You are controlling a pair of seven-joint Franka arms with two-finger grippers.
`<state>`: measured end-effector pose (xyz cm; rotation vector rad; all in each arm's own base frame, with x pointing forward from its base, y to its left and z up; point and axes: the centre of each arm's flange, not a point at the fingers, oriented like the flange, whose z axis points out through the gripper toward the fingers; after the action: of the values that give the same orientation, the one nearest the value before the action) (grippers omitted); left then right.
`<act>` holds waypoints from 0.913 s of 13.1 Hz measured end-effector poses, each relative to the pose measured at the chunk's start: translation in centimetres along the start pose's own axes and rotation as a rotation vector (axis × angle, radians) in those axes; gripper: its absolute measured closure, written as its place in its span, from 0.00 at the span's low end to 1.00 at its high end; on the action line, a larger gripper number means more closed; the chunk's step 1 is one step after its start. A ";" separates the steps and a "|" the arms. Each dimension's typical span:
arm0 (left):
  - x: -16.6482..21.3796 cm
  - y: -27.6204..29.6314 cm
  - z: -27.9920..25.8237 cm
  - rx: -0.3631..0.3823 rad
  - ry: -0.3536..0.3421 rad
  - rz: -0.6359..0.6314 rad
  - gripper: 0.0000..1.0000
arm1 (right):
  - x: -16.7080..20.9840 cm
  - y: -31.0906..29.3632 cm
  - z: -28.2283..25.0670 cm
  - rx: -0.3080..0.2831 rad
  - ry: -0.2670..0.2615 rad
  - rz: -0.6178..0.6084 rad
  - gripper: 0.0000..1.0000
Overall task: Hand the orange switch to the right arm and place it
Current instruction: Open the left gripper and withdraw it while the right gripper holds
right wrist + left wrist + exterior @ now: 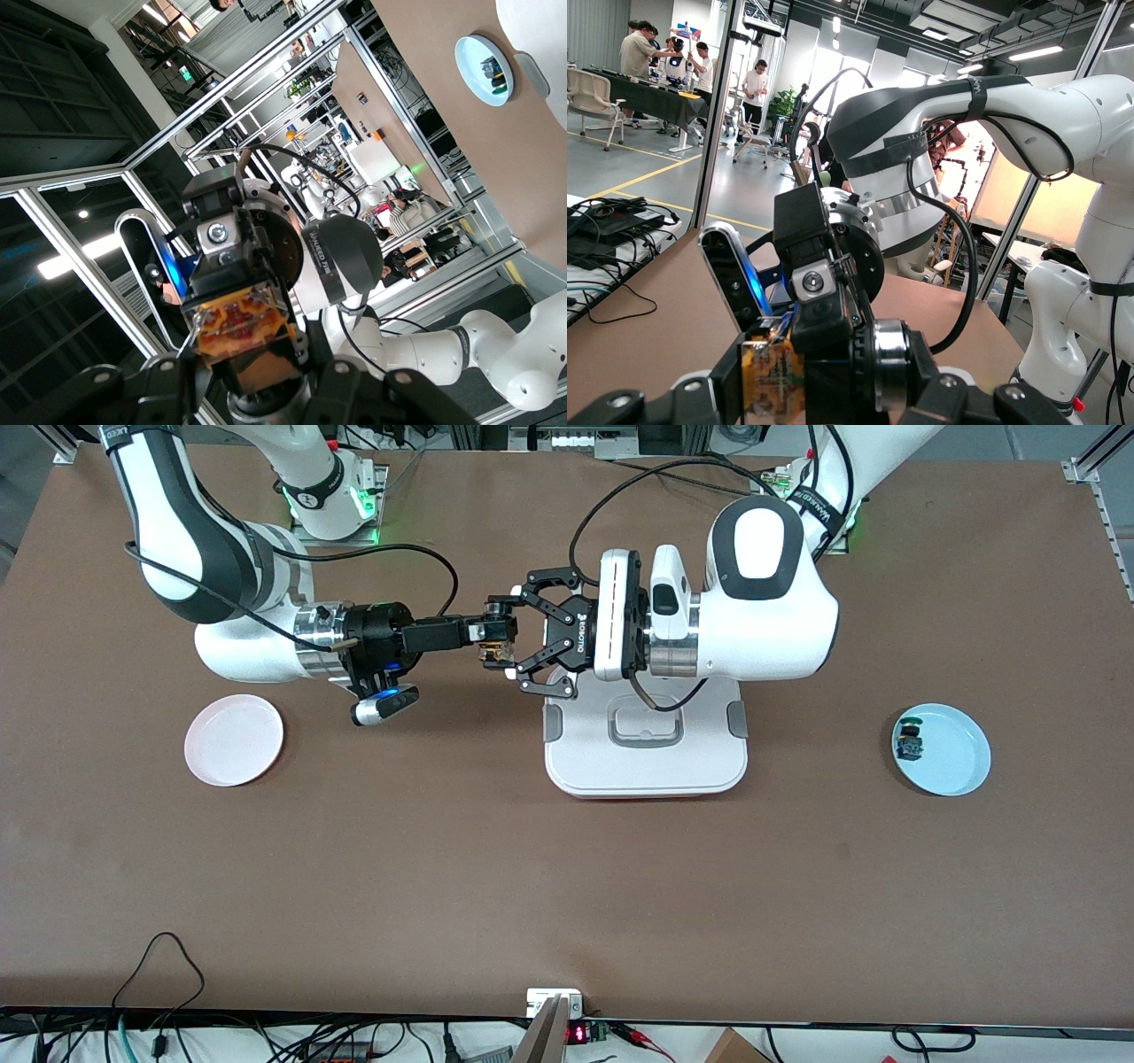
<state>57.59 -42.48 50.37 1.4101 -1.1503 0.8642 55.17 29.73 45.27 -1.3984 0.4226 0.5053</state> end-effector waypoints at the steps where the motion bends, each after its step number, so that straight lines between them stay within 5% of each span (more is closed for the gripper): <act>1: 0.0 0.0 0.0 0.000 0.000 0.000 0.28 | 0.0 0.0 0.0 0.000 0.000 -0.001 0.54; 5: 0.0 0.0 0.0 0.000 0.002 -0.001 0.24 | 0.0 -0.1 0.0 0.001 0.001 -0.001 0.54; 8: 0.0 -1.2 -2.2 0.010 0.011 -0.007 0.00 | 0.0 -0.3 -0.3 0.005 0.006 -0.003 0.54; 12: -1.8 -7.4 -15.5 0.067 0.069 0.018 0.00 | -0.2 -0.6 -0.5 0.008 0.007 -0.014 0.54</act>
<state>65.51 -27.18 49.15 1.4153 -1.0926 0.9646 55.34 29.17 45.87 -1.3946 0.4196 0.4866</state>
